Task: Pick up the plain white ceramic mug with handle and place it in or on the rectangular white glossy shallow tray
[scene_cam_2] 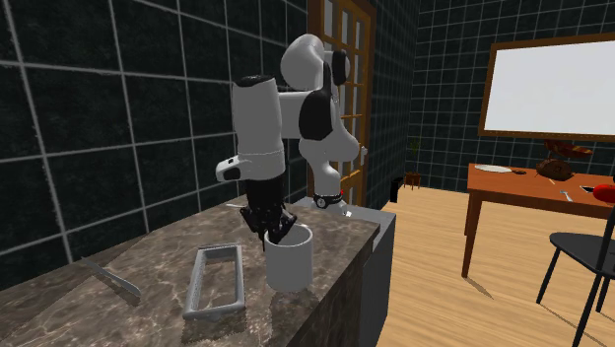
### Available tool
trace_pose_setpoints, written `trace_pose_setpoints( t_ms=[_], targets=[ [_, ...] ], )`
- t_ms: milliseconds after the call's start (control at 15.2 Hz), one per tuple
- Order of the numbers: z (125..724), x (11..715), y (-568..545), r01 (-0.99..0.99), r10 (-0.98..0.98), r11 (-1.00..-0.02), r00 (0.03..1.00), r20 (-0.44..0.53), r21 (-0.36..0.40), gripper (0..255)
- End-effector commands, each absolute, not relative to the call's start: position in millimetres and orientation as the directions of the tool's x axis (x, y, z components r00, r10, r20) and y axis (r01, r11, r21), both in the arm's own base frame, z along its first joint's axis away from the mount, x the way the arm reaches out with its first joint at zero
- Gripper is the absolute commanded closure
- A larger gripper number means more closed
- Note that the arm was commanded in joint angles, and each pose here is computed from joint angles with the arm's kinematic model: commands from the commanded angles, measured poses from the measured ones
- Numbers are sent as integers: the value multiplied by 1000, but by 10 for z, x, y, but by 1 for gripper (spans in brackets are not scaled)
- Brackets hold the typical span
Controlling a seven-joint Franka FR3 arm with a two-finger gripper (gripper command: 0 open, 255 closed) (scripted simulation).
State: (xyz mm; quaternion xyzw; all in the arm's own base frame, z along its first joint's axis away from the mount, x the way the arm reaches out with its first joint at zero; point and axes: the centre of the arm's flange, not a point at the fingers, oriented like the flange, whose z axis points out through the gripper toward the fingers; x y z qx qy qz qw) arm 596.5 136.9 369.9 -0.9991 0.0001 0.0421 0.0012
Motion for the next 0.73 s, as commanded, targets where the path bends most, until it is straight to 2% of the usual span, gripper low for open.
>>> trace_pose_setpoints(
  t_ms=[0,660],
  targets=[
    [3805,5961,1386,0,0,-1000,996,-84,-2,255],
    [4334,5961,1386,0,0,-1000,996,-84,-2,255]
  ],
)
